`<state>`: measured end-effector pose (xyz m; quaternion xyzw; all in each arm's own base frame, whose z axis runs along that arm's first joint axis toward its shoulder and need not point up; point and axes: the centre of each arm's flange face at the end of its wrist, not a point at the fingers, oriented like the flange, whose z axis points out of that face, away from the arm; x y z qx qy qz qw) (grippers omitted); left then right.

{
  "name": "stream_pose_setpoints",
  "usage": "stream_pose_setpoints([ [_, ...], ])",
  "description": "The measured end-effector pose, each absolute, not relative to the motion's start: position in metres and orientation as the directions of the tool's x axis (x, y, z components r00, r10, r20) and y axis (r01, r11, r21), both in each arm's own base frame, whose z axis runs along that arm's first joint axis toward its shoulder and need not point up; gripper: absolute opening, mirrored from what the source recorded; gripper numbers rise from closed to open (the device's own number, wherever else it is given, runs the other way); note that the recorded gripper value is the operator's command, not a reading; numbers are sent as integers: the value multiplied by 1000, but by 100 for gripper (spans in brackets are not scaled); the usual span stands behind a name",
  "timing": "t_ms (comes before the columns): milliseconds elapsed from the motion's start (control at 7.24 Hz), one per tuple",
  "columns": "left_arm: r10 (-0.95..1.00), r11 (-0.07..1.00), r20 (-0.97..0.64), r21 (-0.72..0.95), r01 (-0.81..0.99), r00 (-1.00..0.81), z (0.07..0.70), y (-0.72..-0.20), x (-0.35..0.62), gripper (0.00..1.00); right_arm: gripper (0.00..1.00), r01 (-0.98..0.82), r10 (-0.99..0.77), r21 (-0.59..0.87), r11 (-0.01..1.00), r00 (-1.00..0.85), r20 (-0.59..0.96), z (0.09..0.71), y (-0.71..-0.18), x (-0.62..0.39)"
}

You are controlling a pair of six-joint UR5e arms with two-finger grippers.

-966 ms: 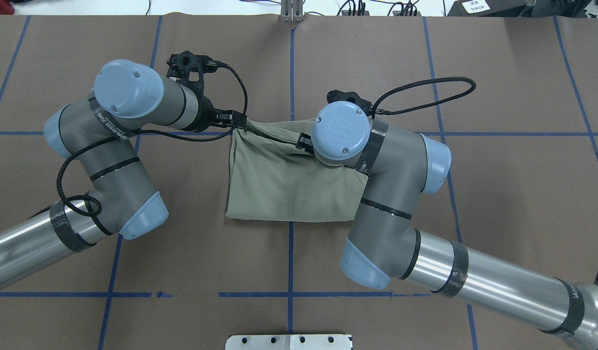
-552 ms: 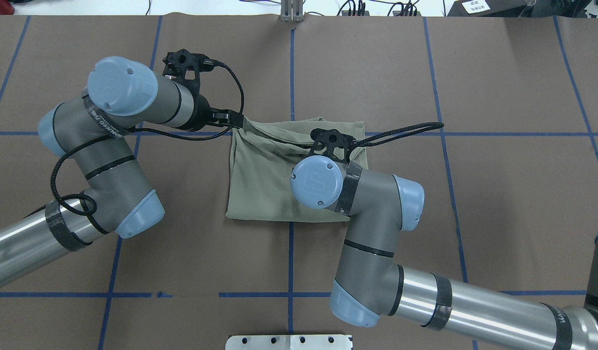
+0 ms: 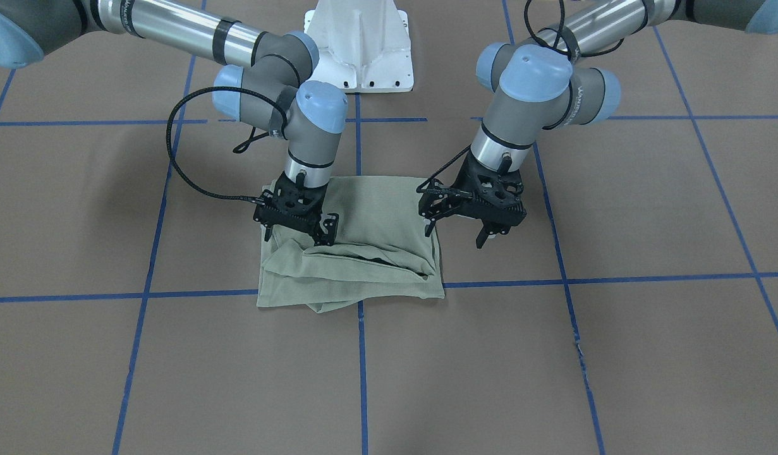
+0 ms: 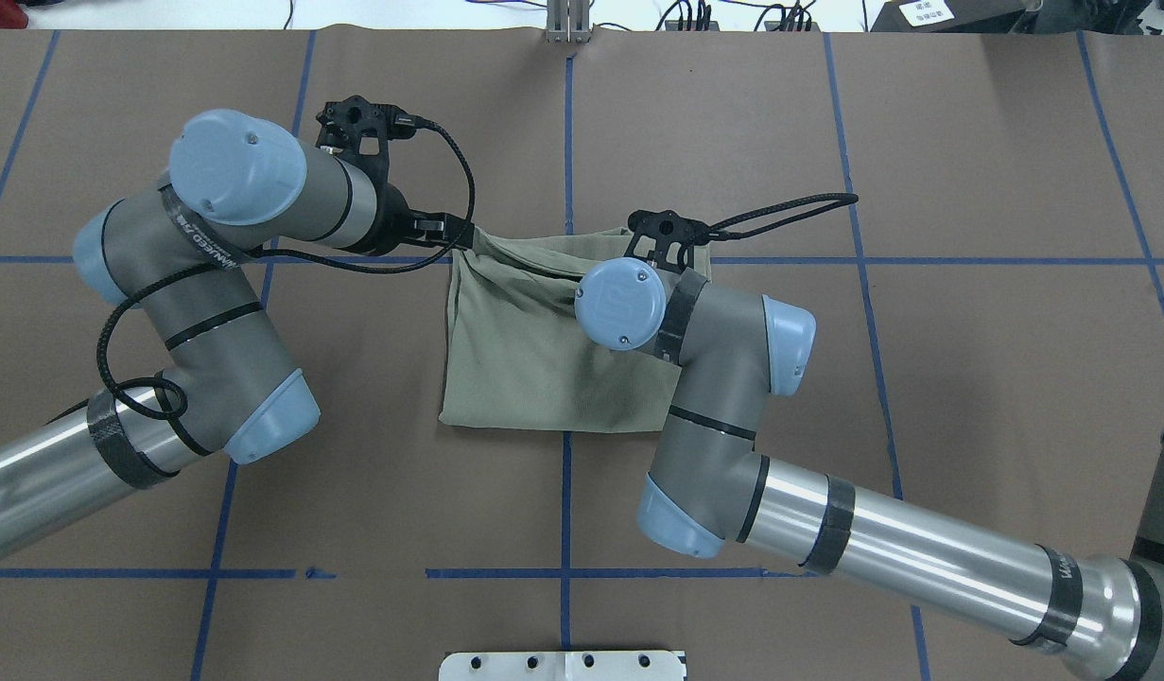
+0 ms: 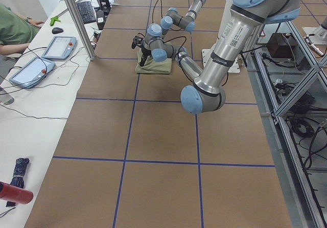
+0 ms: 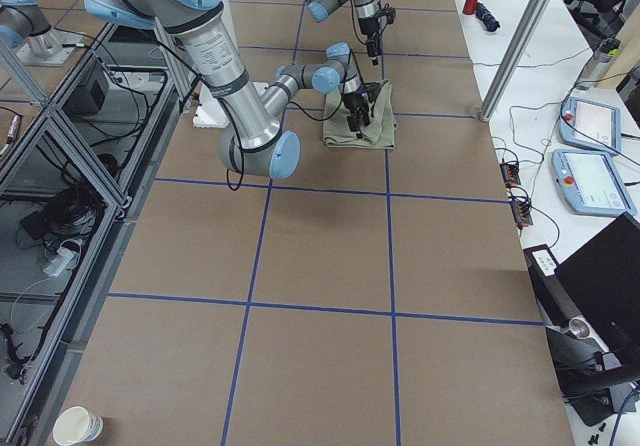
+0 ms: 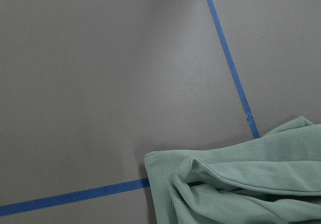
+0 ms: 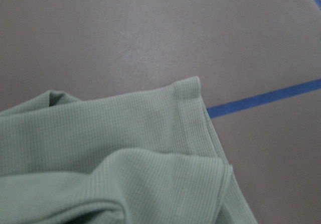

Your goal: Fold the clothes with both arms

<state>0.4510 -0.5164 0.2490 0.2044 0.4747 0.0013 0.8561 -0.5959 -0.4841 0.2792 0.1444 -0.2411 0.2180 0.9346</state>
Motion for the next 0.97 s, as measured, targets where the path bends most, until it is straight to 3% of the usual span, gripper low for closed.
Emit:
stream_pose_setpoints([
  [552, 195, 918, -818, 346, 192, 541, 246, -512, 452, 100, 100, -476, 351, 275, 835, 847, 400, 316, -610, -526],
  [966, 195, 921, -816, 343, 185, 544, 248, -510, 457, 100, 100, -426, 262, 189, 885, 790, 555, 288, -626, -509],
])
